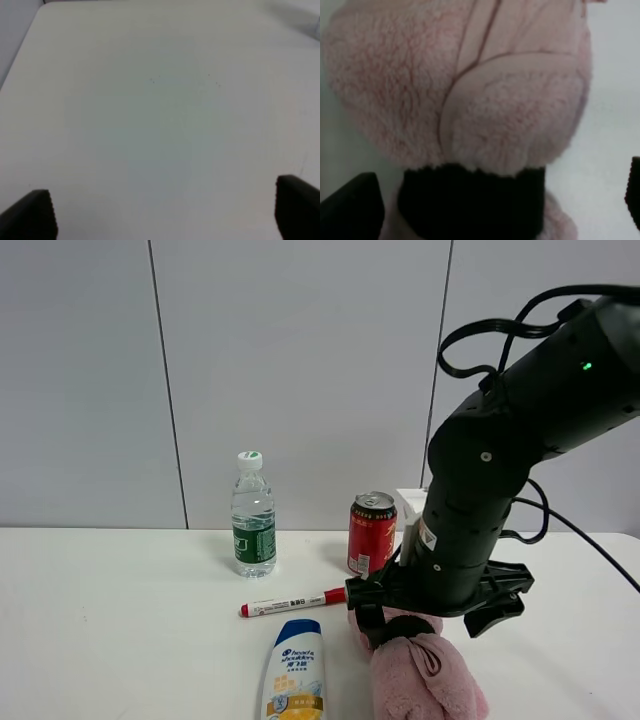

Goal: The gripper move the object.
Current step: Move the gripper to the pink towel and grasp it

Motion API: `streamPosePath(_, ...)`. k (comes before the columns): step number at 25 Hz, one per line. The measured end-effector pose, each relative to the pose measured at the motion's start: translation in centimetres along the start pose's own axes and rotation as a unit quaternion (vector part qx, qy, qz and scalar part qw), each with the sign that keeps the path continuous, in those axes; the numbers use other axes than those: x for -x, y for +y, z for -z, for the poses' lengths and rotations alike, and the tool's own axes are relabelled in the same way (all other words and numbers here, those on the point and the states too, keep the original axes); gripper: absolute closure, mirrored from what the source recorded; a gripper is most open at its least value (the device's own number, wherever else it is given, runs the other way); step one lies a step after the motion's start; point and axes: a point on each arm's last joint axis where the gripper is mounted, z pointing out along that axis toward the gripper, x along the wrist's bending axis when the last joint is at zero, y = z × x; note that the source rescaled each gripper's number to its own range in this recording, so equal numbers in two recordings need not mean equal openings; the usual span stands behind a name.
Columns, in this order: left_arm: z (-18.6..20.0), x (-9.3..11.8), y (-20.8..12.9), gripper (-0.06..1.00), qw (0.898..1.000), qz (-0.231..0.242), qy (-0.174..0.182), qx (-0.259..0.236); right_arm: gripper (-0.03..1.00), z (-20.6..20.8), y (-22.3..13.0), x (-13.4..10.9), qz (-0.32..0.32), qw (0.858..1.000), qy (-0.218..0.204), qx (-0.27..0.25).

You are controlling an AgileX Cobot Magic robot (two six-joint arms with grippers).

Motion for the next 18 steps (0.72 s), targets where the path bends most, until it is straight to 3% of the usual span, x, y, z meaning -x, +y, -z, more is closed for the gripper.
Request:
streamPosePath(6,0.0,0.0,0.0,-0.06,1.0,0.0,0.0,0.0,-0.01,-1.7,-0.2,-0.5,0.005,1.0,0.011,-0.003)
streamPosePath(8,0.0,0.0,0.0,-0.06,1.0,0.0,0.0,0.0,0.11,-1.7,-0.2,-0.5,0.008,1.0,0.012,0.0)
streamPosePath(13,0.0,0.0,0.0,-0.06,1.0,0.0,0.0,0.0,0.61,-1.7,-0.2,-0.5,0.013,1.0,0.01,0.002)
streamPosePath(15,0.0,0.0,0.0,-0.06,1.0,0.0,0.0,0.0,0.68,-1.7,-0.2,-0.5,0.02,1.0,0.009,0.002)
streamPosePath(18,0.0,0.0,0.0,-0.06,1.0,0.0,0.0,0.0,0.71,-1.7,-0.2,-0.5,0.036,0.999,0.009,0.001)
